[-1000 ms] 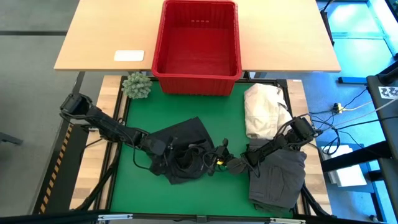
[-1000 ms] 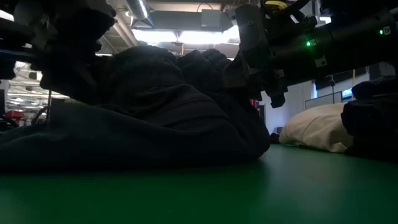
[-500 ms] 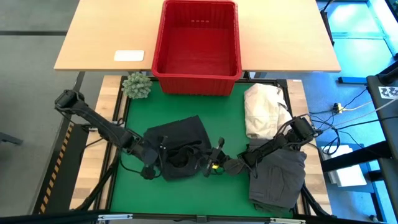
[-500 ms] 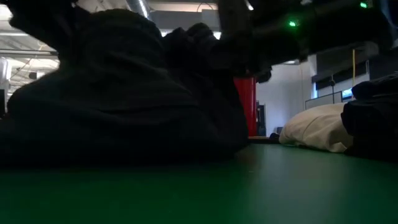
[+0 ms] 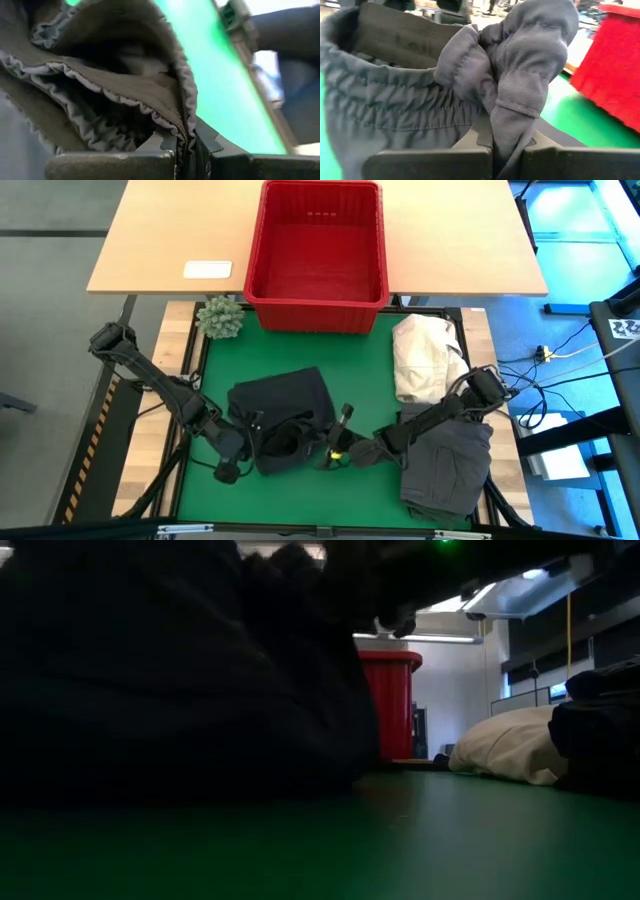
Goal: Fold laundry
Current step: Fold the gray short
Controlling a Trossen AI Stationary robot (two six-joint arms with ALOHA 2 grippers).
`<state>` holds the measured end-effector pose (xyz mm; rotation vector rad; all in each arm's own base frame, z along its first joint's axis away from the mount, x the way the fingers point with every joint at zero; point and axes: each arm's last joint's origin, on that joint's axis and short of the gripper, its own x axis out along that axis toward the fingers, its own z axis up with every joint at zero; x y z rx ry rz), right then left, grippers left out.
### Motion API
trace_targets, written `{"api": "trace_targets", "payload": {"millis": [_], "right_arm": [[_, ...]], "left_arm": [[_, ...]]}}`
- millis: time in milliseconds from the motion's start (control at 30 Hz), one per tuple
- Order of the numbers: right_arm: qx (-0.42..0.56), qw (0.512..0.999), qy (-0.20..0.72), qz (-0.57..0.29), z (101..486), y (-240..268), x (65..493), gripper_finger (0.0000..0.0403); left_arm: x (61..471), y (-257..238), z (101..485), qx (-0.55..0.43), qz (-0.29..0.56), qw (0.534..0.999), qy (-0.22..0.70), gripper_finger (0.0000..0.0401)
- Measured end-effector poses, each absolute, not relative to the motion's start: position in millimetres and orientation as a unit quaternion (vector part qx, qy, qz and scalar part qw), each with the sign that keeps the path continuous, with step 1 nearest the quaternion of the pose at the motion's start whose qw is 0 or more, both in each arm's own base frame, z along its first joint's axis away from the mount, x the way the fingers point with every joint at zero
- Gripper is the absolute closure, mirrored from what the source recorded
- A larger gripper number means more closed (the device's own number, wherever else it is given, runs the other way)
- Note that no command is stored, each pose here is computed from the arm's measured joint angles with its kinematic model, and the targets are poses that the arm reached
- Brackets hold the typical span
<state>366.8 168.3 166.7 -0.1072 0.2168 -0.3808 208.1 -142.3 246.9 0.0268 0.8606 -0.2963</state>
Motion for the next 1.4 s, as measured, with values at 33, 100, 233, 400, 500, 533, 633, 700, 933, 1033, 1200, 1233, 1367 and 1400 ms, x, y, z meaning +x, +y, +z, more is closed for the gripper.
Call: {"api": "trace_targets", "payload": {"millis": [33, 100, 233, 400, 500, 533, 633, 700, 933, 1033, 1200, 1233, 1367, 1400], "right_arm": [[-0.052, 0.976, 0.107, -0.180, 167.0, 172.9, 364.8, 0.0392], [-0.051, 0.980, 0.104, -0.159, 171.2, 184.7, 358.0, 0.0392], [-0.036, 0.989, 0.081, -0.120, 195.2, 204.5, 341.7, 0.0392], [-0.048, 0.985, 0.076, -0.144, 218.7, 195.0, 335.8, 0.0392], [-0.028, 0.981, 0.108, -0.158, 213.5, 166.1, 349.2, 0.0392], [-0.016, 0.980, 0.124, -0.156, 210.0, 154.8, 354.3, 0.0392], [0.025, 0.973, 0.165, -0.162, 193.9, 121.8, 369.5, 0.0392], [0.038, 0.967, 0.189, -0.166, 181.7, 103.3, 377.3, 0.0392], [0.084, 0.955, 0.242, -0.148, 147.7, 63.0, 393.8, 0.0392], [0.100, 0.950, 0.257, -0.144, 137.2, 57.2, 395.9, 0.0390], [0.101, 0.945, 0.272, -0.149, 128.4, 56.7, 395.5, 0.0349], [0.098, 0.945, 0.273, -0.152, 128.1, 56.6, 395.2, 0.0341], [0.084, 0.944, 0.276, -0.163, 127.7, 55.7, 394.3, 0.0314], [0.083, 0.944, 0.275, -0.163, 128.2, 55.7, 394.3, 0.0308]], "left_arm": [[207.5, -146.0, 248.2, 0.001, -0.156, 0.898, 0.411, 0.0389], [205.8, -154.3, 251.2, -0.023, -0.182, 0.898, 0.399, 0.0389], [199.8, -171.3, 260.0, -0.039, -0.217, 0.903, 0.368, 0.0389], [192.8, -171.4, 271.2, -0.014, -0.179, 0.916, 0.360, 0.0389], [183.7, -154.6, 265.1, -0.009, -0.111, 0.913, 0.394, 0.0389], [180.6, -148.1, 260.5, -0.009, -0.090, 0.909, 0.407, 0.0389], [173.1, -126.8, 243.0, -0.020, -0.032, 0.901, 0.433, 0.0389], [169.7, -111.5, 226.7, -0.041, -0.002, 0.893, 0.449, 0.0389], [158.1, -74.1, 158.0, -0.123, 0.051, 0.857, 0.498, 0.0389], [158.9, -68.8, 145.1, -0.153, 0.038, 0.861, 0.483, 0.0387], [160.5, -63.7, 143.9, -0.149, 0.046, 0.863, 0.480, 0.0345], [160.9, -63.2, 144.7, -0.148, 0.048, 0.863, 0.481, 0.0338], [161.9, -63.3, 150.2, -0.142, 0.054, 0.858, 0.491, 0.0321], [162.0, -63.3, 151.6, -0.139, 0.056, 0.857, 0.494, 0.0319]]}}
